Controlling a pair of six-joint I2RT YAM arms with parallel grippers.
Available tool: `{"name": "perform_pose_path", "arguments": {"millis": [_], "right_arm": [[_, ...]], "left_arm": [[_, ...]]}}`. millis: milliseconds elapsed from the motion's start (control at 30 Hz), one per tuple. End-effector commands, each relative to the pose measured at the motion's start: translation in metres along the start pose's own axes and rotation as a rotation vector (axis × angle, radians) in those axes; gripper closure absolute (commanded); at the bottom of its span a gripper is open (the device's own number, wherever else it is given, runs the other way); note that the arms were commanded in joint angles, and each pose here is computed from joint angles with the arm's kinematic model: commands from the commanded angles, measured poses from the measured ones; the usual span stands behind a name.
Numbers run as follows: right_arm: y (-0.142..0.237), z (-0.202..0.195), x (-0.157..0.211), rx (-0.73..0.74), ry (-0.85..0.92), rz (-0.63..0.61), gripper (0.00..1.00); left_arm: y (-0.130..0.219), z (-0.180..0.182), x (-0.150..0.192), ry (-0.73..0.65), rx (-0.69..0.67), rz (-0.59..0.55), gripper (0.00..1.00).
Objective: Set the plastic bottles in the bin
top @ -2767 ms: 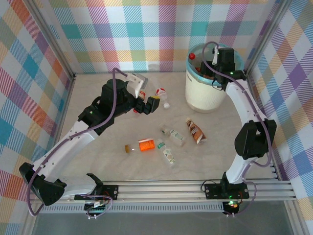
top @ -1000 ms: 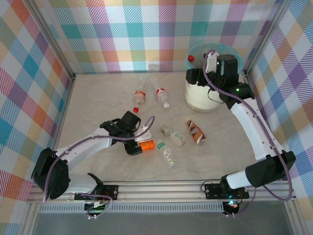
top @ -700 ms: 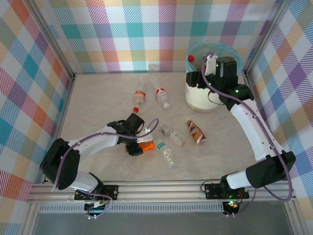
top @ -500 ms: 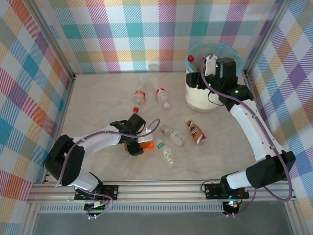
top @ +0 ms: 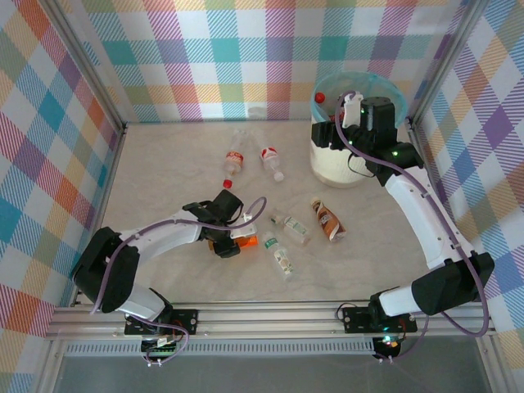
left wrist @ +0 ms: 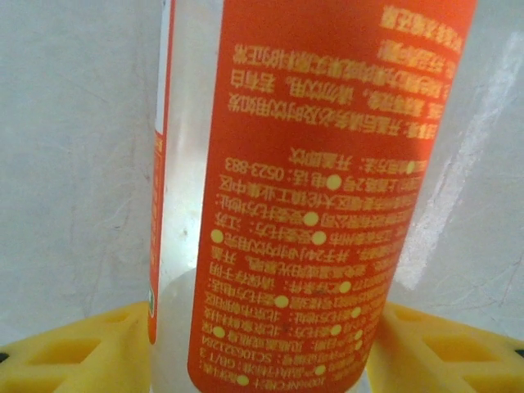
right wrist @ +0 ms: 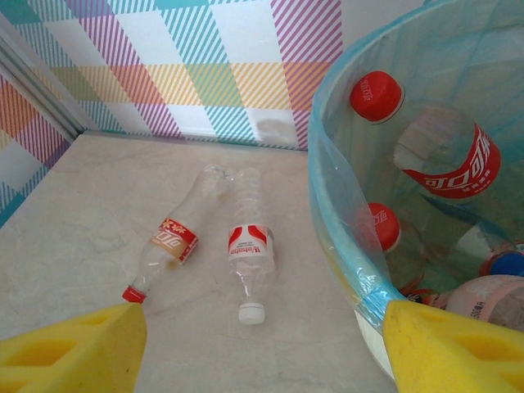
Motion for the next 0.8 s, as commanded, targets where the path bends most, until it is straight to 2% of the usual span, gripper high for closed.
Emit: {"name": "perform_pose_path", "arguments": {"millis": [0,167,400,533,767], "right_arm": [[0.012,0.004,-0.01,-0.003,0.026,-0.048,0.24],[0.017,0.014,-0.015,-0.075,0.033,-0.082,0.24],[0.029,0.072,-0.026,-0.518,0.095,-0.194,0.25],[0.034,0.113,-0.017,-0.757,0.202,-0.184,0.24],[0.041,0.156,0.002,-0.992,0.278,-0.12,0.22]], "left_arm": [[0.024,0.005,-0.005,0.026,-0.021,-0.086,0.38],[0.061,0.017,-0.014,0.088,-0.071,-0.232,0.39],[0.126,0.024,-0.043,0.166,-0.091,-0.496,0.39],[0.16,0.027,-0.064,0.208,-0.073,-0.659,0.4],[0.201,0.029,-0.089,0.243,-0.034,-0.844,0.4]]}}
Point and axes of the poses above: each hand's point on the last joint's axis, 136 mm out from that joint toward the fingers, its own y axis back along the fingers, its own z axis along the line the jaws close on, x = y × z, the point moved 4 cm from there along y, back along the fingers, and after that the axes turned 7 degrees about y, right-handed, at the moved point
